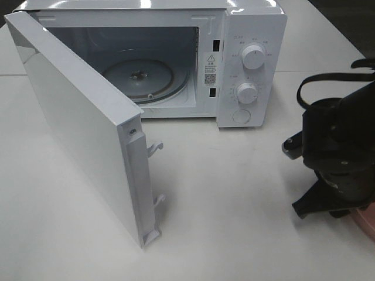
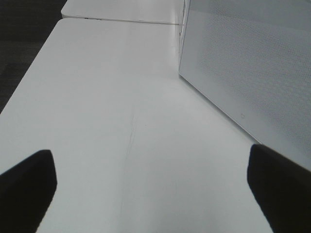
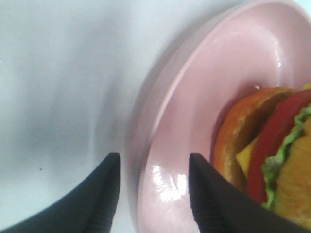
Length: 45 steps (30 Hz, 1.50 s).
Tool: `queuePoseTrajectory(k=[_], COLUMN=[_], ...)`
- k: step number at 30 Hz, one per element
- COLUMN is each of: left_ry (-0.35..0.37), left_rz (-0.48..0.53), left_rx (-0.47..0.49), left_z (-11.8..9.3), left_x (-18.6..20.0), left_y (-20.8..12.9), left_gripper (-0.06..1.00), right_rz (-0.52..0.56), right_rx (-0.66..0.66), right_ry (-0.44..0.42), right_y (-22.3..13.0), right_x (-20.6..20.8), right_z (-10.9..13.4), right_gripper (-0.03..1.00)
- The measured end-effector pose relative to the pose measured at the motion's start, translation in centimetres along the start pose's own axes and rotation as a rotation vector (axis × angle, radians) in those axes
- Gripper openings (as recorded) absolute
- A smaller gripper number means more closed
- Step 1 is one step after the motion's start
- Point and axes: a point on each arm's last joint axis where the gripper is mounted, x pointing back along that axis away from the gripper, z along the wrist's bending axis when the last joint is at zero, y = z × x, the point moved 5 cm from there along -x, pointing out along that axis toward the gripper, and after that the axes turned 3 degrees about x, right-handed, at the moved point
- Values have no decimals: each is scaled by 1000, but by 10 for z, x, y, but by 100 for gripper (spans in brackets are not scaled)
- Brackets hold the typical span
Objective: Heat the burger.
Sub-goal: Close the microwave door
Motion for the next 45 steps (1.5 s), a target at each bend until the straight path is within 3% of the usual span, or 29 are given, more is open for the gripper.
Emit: queuePoseTrajectory(k=[6, 14, 16, 22, 27, 34, 45], left_ry=[0, 0, 0, 0, 0, 0, 0], left_rz=[0, 0, 0, 0, 0, 0, 0], left_rx=[6, 0, 0, 0, 0, 0, 0], left_z=[0, 0, 0, 0, 0, 0, 0], left_x=[0, 0, 0, 0, 0, 0, 0], left_y=[0, 0, 0, 0, 0, 0, 0], left_gripper=[99, 99, 99, 99, 99, 99, 99], right_rz=[-60, -99, -121, -137, -212, -294, -395], right_rx=[-16, 2, 30, 78, 184, 175, 118], right_ry=[28, 199, 290, 360, 465, 516, 544], right_y=[3, -5, -10, -15, -23, -29, -42], right_x=[21, 49, 62, 73, 94, 113, 134], right_z=[-15, -17, -15, -14, -15, -25, -47], right_gripper=[45, 51, 52, 55, 67, 75, 76])
